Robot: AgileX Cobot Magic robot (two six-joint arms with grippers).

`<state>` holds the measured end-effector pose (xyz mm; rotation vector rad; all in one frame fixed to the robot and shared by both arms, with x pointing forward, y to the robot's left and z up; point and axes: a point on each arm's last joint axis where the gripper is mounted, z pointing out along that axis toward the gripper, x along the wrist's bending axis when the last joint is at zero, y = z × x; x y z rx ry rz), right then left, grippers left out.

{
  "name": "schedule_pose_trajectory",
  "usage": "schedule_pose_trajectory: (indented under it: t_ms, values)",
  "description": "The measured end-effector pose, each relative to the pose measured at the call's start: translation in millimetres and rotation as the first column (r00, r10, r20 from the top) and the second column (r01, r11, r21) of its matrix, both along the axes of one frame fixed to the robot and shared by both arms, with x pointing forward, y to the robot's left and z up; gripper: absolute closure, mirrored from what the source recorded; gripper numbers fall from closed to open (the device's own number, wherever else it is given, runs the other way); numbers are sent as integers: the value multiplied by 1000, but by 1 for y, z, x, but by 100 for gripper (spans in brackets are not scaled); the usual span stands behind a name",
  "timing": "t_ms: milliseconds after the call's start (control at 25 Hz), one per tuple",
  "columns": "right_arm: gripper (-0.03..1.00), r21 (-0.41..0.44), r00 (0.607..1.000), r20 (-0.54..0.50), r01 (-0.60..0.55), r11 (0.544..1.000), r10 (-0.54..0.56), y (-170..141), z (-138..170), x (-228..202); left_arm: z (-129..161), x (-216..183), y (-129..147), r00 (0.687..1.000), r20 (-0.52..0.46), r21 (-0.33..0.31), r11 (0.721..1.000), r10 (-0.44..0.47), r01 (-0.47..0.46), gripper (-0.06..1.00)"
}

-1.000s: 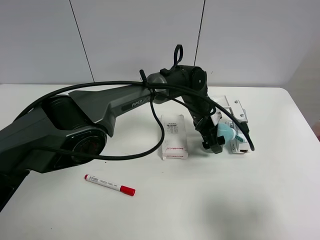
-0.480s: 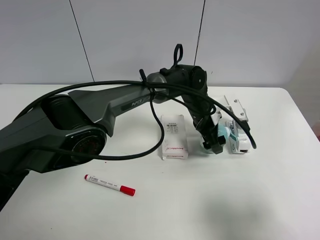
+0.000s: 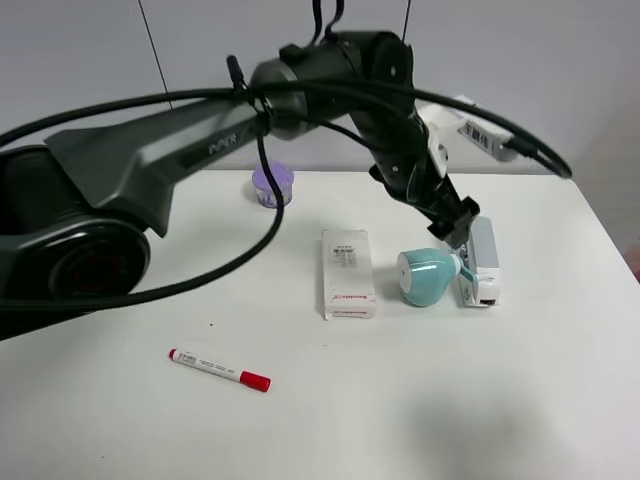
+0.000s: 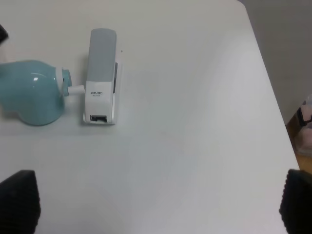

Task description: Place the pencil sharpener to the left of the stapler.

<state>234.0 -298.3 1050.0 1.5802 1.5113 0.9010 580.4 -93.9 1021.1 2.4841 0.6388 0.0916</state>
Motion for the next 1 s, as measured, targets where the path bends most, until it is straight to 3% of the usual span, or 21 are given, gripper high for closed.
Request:
schedule_pose_trajectory:
  t_ms: [200, 520, 800, 1000]
  values:
    - [-2, 0, 1000, 0, 0, 1000, 0, 0, 0, 0, 57, 26, 56, 979, 71, -7, 981, 192, -192, -4]
    - [-2, 0, 1000, 0, 0, 1000, 0, 0, 0, 0, 130, 77, 191, 861, 281, -14, 899, 424, -438, -4]
    - [-2, 0, 1000, 0, 0, 1000, 0, 0, 0, 0, 146, 92, 281, 762, 302, 15, 796, 573, -605, -4]
    - [-2, 0, 1000, 0, 0, 1000, 0, 0, 0, 0, 136, 79, 329, 727, 278, 97, 734, 628, -672, -4]
